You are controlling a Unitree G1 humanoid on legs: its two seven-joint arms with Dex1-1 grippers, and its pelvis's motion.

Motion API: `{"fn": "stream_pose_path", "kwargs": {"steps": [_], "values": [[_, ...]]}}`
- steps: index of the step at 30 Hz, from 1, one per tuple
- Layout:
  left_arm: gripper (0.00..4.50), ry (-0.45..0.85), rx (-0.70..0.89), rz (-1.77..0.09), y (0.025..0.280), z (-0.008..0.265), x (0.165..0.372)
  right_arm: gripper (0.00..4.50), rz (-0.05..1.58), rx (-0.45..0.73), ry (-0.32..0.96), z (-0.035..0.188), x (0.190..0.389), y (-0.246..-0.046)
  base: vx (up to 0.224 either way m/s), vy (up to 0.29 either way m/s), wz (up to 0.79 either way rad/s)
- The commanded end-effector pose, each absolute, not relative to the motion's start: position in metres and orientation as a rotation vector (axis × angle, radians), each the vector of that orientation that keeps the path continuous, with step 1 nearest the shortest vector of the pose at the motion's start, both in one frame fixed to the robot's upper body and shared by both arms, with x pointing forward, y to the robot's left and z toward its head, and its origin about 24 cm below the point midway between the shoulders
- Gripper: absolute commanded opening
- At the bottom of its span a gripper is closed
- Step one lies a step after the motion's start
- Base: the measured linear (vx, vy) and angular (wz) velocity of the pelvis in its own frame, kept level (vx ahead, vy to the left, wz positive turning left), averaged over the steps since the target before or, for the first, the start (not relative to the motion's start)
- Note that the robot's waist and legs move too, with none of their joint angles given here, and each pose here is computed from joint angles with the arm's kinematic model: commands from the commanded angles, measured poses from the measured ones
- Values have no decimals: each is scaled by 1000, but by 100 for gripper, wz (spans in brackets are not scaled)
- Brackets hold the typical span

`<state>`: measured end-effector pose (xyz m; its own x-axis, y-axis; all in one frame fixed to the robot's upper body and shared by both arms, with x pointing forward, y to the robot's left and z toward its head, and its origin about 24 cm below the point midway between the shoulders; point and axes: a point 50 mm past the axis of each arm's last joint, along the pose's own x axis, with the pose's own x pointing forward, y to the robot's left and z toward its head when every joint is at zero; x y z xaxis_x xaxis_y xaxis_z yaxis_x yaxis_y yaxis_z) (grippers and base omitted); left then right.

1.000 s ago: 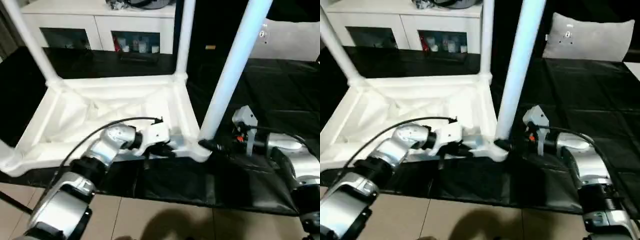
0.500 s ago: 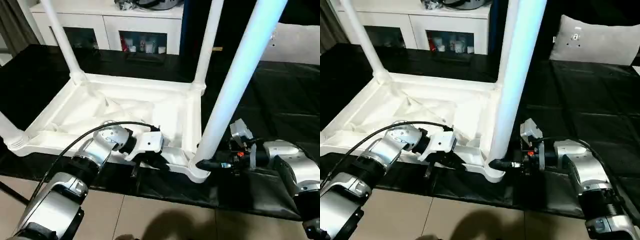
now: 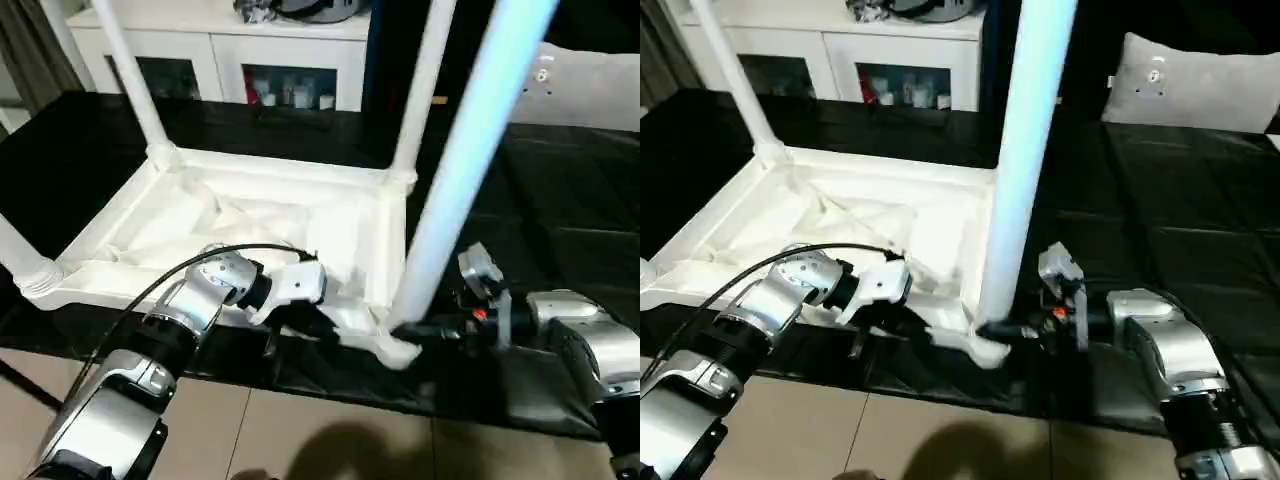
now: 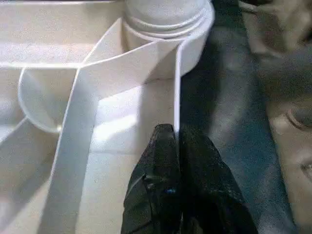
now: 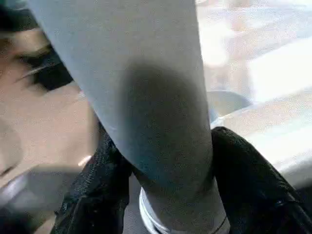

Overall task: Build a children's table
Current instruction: Rotate leg to tighten

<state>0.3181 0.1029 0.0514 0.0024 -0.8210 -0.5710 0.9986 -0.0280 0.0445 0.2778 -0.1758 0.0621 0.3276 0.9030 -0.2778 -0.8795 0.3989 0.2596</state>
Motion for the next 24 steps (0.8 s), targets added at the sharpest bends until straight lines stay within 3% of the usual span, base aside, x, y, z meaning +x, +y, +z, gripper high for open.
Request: {"fn": "stream_pose_path", "kwargs": {"steps": [1,2,4,8,12,13,16,19,20,24], "values": [[0,397,458,-1457,81,54,322,214,1016,72,408,60,292,-161,0,0,0],[0,389,425,-1382,73,54,327,213,867,90,439,57,302,-160,-51,4,-8],[0,391,410,-1356,71,54,328,211,815,95,457,55,305,-160,-25,2,-4],[0,393,329,-1135,46,56,341,208,454,104,468,50,325,-158,0,0,0],[0,386,324,-1077,39,57,344,208,429,93,437,50,329,-154,0,0,0],[0,369,312,-1054,35,60,346,208,476,77,366,55,331,-151,0,0,0],[0,355,320,-1056,34,61,346,274,537,104,322,59,329,-150,0,0,0],[0,342,341,-1082,35,61,345,282,596,85,307,60,324,-153,0,0,0],[0,335,352,-1094,37,61,344,312,610,69,307,60,323,-156,0,0,0],[0,342,426,-1142,49,56,342,338,676,0,282,61,318,-175,0,0,0]]}}
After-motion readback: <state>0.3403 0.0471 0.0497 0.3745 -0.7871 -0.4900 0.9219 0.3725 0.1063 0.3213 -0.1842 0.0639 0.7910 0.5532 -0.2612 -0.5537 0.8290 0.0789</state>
